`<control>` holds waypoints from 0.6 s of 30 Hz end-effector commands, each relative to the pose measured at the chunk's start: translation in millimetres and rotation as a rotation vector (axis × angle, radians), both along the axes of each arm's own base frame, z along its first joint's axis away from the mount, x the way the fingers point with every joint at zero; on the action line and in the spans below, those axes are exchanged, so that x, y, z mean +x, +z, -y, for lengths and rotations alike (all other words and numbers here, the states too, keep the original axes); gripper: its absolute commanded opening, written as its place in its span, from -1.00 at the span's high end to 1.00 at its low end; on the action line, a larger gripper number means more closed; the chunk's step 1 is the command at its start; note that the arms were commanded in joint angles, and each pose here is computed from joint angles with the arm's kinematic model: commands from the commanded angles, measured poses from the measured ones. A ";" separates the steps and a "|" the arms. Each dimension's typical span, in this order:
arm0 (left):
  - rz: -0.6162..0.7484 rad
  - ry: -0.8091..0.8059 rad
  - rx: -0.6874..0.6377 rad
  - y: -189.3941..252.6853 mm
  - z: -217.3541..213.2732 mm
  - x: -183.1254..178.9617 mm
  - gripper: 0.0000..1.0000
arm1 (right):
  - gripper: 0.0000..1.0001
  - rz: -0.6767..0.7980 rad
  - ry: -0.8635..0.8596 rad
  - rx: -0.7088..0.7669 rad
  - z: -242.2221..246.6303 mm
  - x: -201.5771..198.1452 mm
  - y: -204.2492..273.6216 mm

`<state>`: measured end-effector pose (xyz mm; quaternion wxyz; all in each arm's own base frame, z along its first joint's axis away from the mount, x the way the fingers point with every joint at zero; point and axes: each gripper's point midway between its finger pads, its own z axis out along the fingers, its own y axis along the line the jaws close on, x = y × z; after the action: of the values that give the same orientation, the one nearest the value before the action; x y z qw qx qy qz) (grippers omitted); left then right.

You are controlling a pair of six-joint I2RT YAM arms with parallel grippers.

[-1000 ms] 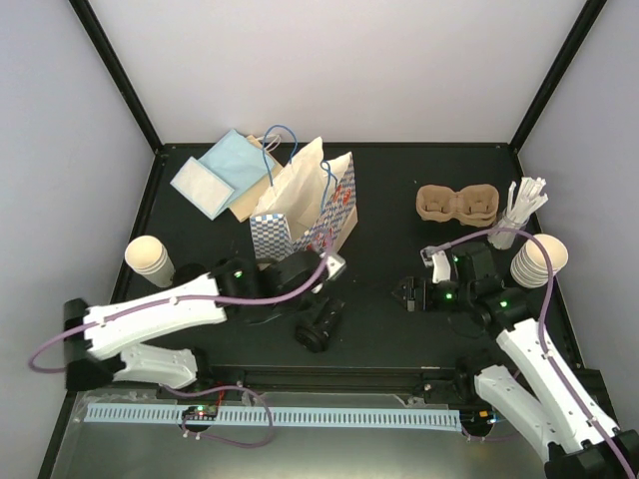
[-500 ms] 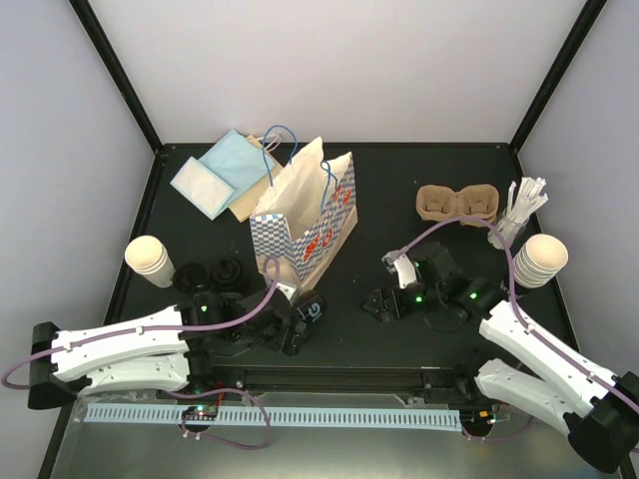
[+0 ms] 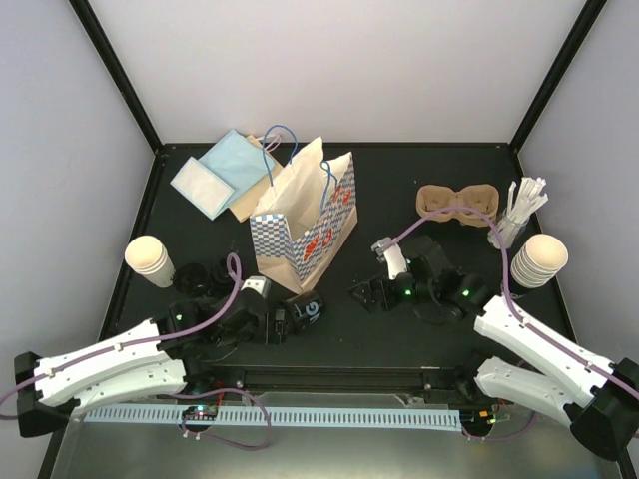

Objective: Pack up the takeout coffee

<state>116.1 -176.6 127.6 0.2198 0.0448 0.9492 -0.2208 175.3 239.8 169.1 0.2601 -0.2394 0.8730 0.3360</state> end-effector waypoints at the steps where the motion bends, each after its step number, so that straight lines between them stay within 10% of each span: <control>1: -0.020 0.025 -0.112 0.1 6.1 6.6 -0.97 | -0.81 0.199 -0.052 0.023 1.3 24.2 33.3; 18: -0.098 0.007 -0.310 -24.6 43.1 12.3 -0.64 | -0.70 0.569 0.548 -0.135 -36.5 -15.8 24.8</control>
<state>123.2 -206.6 92.6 0.1751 0.0064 0.9284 -0.3277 175.4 259.9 183.4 0.3632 -0.4747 0.7551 0.2694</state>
